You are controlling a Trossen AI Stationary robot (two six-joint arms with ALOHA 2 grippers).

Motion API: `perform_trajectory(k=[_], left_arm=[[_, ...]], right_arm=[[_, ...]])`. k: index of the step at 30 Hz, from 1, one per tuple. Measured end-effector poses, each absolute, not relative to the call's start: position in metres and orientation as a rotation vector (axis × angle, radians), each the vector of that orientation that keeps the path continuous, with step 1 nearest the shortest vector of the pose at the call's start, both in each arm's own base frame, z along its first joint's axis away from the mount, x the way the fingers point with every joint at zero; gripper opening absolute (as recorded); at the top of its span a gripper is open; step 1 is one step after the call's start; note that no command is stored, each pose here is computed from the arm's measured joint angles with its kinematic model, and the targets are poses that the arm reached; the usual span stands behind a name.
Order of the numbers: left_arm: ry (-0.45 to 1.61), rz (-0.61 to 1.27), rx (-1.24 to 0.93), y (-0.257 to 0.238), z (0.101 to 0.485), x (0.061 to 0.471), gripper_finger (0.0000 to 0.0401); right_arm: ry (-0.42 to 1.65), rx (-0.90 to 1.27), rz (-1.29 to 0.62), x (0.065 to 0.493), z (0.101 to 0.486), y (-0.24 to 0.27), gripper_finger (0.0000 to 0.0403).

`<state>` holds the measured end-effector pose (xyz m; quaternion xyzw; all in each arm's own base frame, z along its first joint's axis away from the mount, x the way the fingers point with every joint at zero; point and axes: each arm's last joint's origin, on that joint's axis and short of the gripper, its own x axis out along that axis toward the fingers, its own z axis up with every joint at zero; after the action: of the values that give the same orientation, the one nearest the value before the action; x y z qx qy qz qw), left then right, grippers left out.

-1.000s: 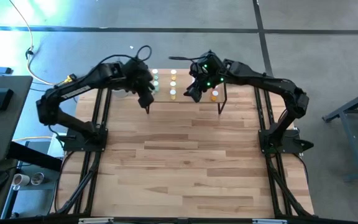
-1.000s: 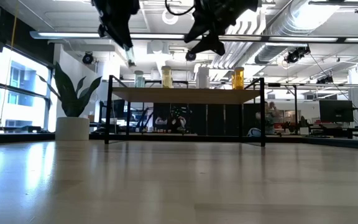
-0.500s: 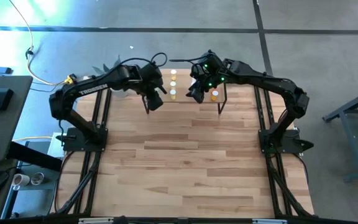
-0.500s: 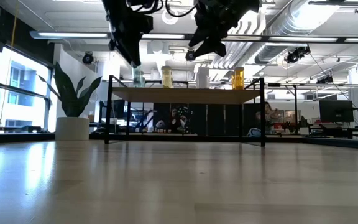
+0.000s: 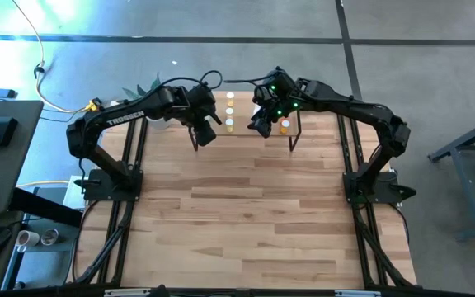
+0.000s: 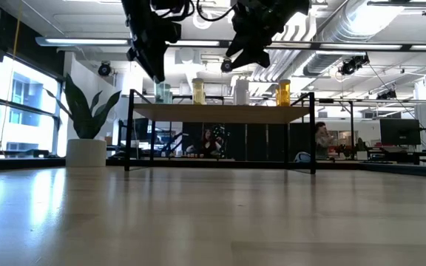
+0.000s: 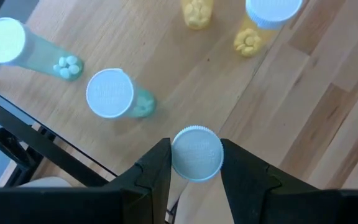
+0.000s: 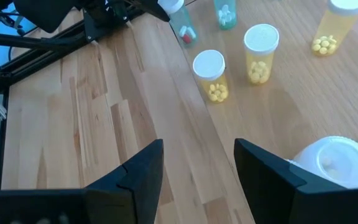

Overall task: Pick and place medicine bottles onto shelf by color
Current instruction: Put the blue pill bottle aligned with the other blue pill bottle on the shelf

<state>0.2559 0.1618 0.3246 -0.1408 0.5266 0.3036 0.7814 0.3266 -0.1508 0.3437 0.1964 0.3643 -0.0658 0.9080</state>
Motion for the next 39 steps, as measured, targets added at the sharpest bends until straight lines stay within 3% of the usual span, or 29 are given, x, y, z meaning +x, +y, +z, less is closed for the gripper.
perform_trajectory(k=[17, 39], left_arm=[[1.138, 0.657, -0.300, 0.1645, 0.3230, 0.2570, 0.0116], [1.123, 0.658, -0.297, 0.1637, 0.3277, 0.2557, 0.0187]], right_arm=[[0.757, 0.410, -0.137, 0.3262, 0.3434, -0.1506, 0.0187], [0.764, 0.418, -0.139, 0.3257, 0.3430, -0.1504, 0.0187]])
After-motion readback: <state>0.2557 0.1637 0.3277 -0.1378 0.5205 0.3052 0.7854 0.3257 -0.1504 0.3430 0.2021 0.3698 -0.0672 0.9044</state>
